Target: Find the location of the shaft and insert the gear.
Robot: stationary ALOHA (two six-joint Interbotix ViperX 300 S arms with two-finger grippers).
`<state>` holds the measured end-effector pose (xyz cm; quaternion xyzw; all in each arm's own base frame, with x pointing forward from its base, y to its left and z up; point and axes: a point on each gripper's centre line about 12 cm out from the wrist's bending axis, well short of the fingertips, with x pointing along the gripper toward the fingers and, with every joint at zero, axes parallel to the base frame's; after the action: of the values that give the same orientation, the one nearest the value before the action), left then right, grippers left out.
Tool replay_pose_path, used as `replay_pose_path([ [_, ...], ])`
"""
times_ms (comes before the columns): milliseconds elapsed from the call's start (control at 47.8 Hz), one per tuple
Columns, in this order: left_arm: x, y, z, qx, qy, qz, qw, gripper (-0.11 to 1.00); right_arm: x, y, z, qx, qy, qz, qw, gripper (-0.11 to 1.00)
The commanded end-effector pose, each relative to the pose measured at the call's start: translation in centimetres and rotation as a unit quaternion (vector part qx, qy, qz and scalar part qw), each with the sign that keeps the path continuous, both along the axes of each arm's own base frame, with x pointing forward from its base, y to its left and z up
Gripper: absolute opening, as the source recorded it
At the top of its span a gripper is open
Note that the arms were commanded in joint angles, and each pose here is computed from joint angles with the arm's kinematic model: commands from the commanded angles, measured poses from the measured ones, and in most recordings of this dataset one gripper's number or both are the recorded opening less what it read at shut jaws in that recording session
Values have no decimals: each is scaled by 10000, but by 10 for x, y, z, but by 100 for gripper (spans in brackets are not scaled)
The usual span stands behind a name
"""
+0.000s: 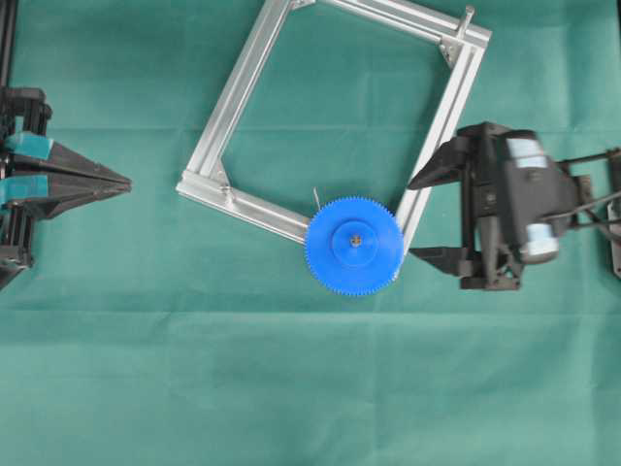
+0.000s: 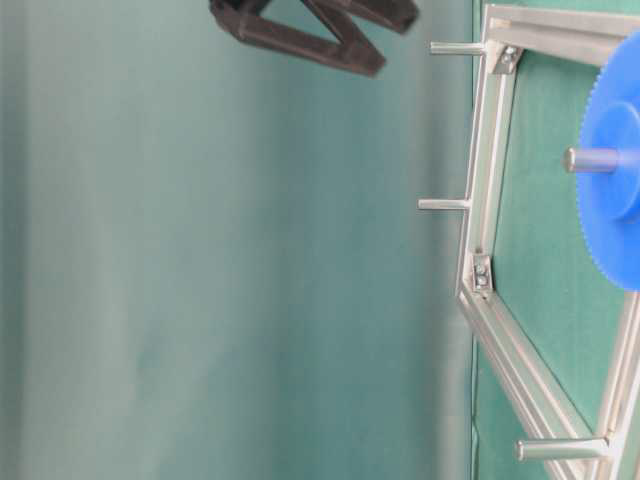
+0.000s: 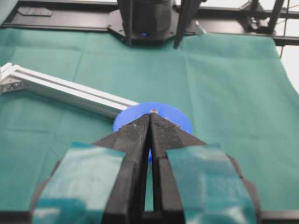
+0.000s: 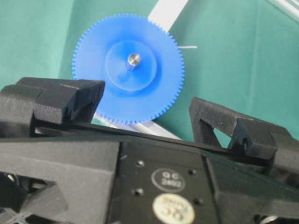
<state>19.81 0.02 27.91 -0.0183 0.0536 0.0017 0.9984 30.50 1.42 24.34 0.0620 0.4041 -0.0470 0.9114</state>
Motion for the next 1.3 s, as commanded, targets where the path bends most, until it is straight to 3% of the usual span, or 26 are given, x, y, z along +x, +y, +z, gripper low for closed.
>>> replay_pose_path([
  [0,2,1,9,-15,-138,18,9999,0,-8,0,13,21,-297,32,9996,89],
  [419,3,1,10,-7,-207,20,9998,0,-38,-1,2,48,-497,86,9987,89],
  [1277,3,1,10,-7,-230,20,9997,0,-50,-2,-7,48,-466,84,9989,89],
])
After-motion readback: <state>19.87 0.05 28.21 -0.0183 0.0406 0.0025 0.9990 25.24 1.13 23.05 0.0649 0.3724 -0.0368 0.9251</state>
